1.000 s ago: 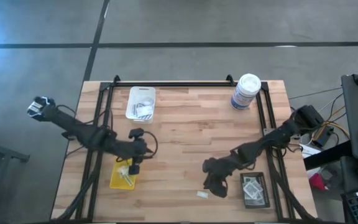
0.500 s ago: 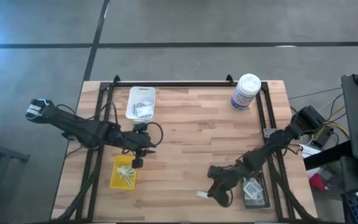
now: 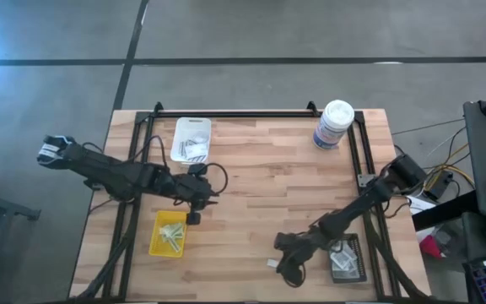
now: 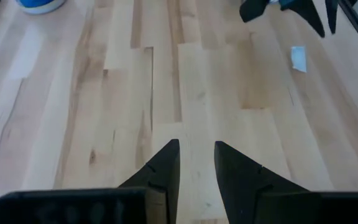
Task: Pick & Place First Aid Supplies
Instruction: Put the green bandage into the yellow bin
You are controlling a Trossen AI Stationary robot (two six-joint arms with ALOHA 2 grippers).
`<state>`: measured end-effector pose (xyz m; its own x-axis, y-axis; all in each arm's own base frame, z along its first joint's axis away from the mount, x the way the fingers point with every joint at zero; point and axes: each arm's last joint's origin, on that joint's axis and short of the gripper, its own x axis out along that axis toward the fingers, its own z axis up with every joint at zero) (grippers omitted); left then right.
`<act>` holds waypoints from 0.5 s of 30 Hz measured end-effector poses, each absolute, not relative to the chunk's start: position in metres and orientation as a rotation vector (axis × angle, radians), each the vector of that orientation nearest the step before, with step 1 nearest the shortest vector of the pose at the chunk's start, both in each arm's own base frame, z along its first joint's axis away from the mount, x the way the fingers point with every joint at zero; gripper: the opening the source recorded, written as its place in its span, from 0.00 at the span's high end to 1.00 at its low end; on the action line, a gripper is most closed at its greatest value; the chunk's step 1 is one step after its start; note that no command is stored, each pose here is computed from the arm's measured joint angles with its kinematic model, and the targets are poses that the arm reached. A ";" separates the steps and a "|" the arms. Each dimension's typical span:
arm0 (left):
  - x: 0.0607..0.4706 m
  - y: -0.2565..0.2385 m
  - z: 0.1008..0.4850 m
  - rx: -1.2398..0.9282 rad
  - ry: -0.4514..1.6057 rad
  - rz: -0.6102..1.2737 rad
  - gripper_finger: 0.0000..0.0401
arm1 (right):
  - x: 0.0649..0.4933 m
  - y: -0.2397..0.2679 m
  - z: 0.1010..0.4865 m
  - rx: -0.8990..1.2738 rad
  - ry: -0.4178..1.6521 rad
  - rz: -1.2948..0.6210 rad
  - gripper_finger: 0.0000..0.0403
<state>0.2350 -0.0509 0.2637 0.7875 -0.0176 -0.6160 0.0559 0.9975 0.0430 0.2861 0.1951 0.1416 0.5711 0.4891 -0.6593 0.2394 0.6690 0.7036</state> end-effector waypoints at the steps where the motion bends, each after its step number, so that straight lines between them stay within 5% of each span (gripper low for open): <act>1: 0.235 -0.050 0.264 0.058 0.663 -0.036 0.77 | 0.287 0.195 0.140 0.843 0.984 0.173 0.89; 15: 0.236 -0.047 0.264 0.052 0.664 -0.021 0.77 | 0.290 0.194 0.119 0.622 0.998 0.231 0.96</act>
<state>0.2358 -0.0466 0.2635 0.7872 -0.0034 -0.6167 0.0365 0.9985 0.0411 0.2898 0.1936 0.1191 0.5351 0.4549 -0.7119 0.0954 0.8047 0.5860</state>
